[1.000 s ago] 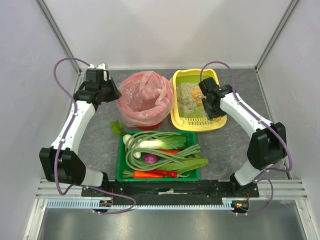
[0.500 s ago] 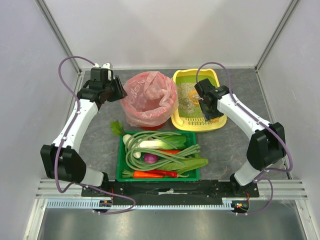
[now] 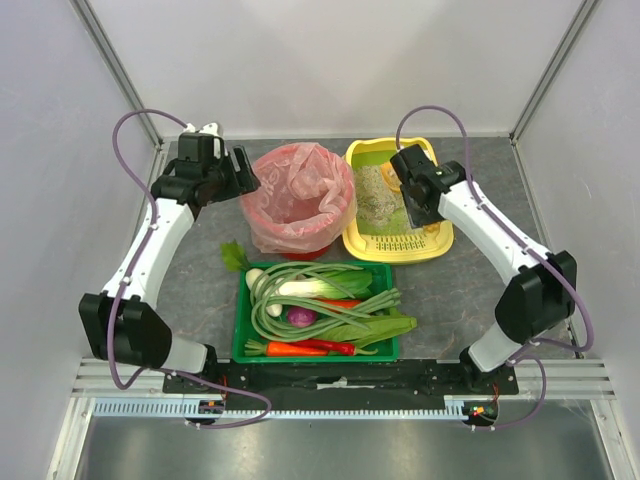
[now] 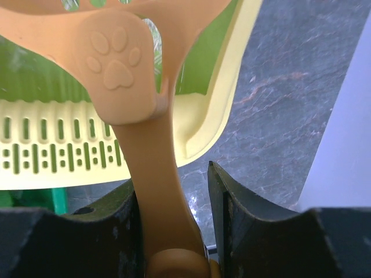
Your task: Clean the litter box
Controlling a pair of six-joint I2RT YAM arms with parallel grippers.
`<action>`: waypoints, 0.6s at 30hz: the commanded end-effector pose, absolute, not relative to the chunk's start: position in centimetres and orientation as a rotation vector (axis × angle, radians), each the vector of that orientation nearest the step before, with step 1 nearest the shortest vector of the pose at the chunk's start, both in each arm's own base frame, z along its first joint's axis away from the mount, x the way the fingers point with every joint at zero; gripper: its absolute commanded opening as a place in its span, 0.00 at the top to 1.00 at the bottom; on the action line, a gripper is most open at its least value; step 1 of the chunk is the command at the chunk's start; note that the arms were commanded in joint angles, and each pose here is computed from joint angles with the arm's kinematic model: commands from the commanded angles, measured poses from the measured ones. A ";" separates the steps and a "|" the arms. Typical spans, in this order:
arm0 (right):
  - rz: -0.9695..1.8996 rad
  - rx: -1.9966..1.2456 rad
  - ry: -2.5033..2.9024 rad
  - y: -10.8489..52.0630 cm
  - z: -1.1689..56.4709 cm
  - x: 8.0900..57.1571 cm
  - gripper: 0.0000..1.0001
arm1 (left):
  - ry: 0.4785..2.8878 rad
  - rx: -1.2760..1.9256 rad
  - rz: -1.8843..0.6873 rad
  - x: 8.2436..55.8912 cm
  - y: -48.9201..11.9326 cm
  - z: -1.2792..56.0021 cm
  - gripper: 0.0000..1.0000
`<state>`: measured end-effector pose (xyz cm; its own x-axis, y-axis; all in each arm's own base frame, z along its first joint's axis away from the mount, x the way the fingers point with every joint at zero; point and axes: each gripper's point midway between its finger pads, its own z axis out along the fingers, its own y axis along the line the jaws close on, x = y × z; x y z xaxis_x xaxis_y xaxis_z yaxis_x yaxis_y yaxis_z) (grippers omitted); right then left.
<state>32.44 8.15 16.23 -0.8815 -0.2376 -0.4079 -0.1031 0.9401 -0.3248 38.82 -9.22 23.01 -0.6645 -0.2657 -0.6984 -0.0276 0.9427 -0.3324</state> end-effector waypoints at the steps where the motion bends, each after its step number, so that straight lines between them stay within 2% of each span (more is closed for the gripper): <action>1: -0.380 -0.157 2.443 8.4 23.2 33.9 1.00 | 2.116 -0.184 -0.334 39.0 -8.4 28.2 0.17; 10: -0.285 -0.379 2.252 14.1 29.9 35.3 1.00 | 2.037 -0.167 -0.311 39.1 -7.9 30.7 0.15; 18: -0.340 -0.695 2.186 19.8 29.9 34.8 1.00 | 2.038 -0.181 -0.319 38.7 -7.9 30.2 0.15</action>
<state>34.64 18.59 30.35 -0.5634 -0.4575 -0.6880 -0.3002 0.8891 -0.3455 38.72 -8.05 27.85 -0.5404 -0.2749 -0.7952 -0.0205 0.9491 -0.3142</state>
